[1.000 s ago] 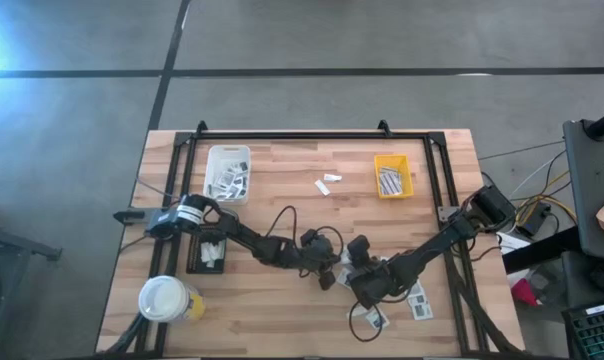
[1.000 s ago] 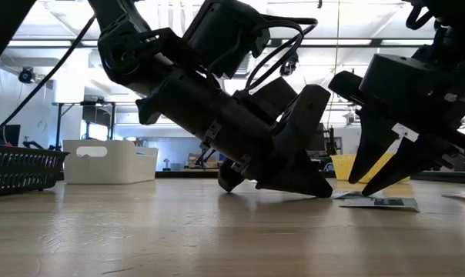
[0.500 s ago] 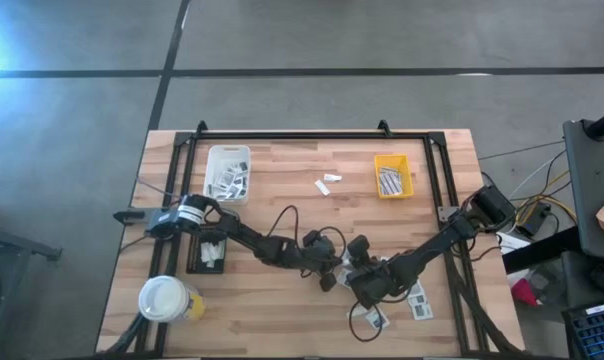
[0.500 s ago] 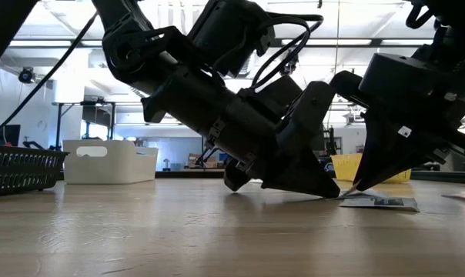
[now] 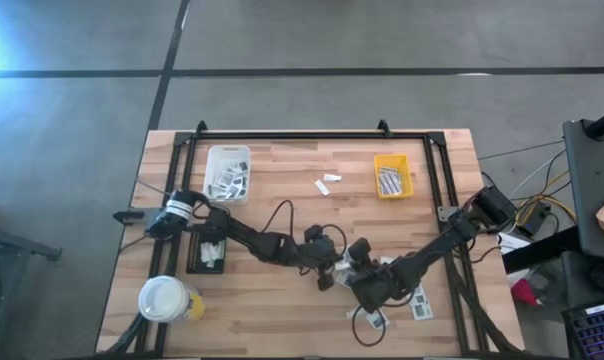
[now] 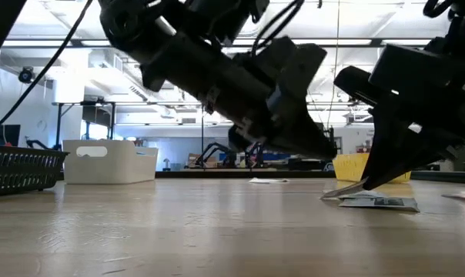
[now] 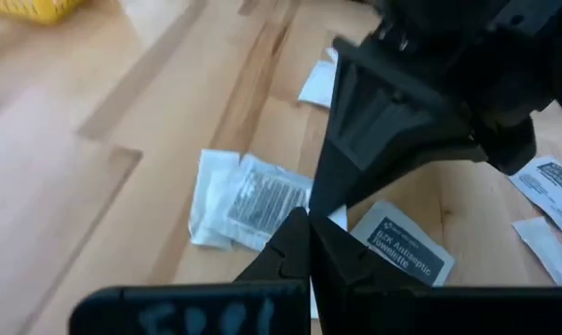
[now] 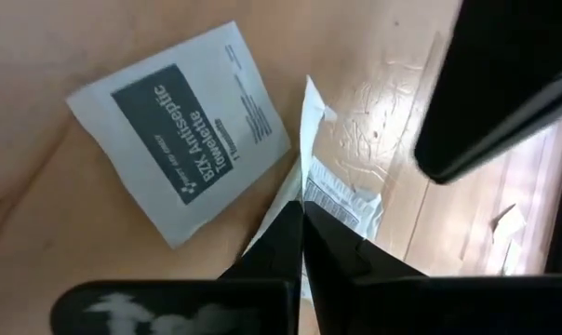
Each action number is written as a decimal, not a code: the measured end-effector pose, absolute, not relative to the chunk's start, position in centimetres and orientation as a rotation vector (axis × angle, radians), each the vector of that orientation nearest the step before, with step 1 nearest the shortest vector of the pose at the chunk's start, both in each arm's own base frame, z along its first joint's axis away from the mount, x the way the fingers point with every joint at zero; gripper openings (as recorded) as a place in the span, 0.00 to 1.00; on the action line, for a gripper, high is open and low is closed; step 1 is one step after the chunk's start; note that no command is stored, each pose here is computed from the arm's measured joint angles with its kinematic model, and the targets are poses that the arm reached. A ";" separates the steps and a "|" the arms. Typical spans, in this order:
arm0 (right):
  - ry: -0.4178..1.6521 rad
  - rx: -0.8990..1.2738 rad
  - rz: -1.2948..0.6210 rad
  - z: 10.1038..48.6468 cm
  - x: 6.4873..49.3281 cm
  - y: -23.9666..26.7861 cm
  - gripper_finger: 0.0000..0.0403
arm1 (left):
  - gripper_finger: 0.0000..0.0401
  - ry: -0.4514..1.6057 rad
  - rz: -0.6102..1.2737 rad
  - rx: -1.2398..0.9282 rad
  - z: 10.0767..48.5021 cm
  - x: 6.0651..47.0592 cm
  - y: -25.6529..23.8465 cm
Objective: Pick & Place First Aid Supplies
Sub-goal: Put the green bandage pack into the black bin
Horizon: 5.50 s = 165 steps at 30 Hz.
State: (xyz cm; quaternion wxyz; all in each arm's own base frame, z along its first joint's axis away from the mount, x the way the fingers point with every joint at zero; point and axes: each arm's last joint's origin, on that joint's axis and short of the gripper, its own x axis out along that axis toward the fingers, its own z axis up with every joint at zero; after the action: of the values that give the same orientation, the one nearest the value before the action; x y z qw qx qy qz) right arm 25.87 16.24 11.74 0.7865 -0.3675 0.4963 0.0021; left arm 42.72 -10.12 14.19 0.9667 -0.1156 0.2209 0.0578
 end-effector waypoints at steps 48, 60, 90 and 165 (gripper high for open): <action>0.706 -0.110 -0.486 24.3 17.6 10.6 0.02 | 0.00 0.432 0.196 0.019 20.0 33.0 -9.9; 0.596 0.106 -0.435 22.6 18.0 11.0 0.02 | 0.00 0.285 0.143 -0.024 19.9 31.3 -9.8; 0.402 0.146 -0.109 19.1 25.1 15.4 0.02 | 0.39 0.245 -0.114 -0.042 21.6 32.1 -10.9; 0.596 0.196 -0.151 18.9 26.4 14.3 0.27 | 0.00 0.658 0.078 -0.285 23.7 26.3 -8.8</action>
State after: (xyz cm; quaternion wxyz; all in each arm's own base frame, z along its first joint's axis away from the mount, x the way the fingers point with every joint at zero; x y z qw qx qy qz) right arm 26.40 14.28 18.89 0.9483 0.0965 0.2930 -0.0742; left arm 26.29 -8.77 23.66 0.9357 -0.1395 0.3217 0.0380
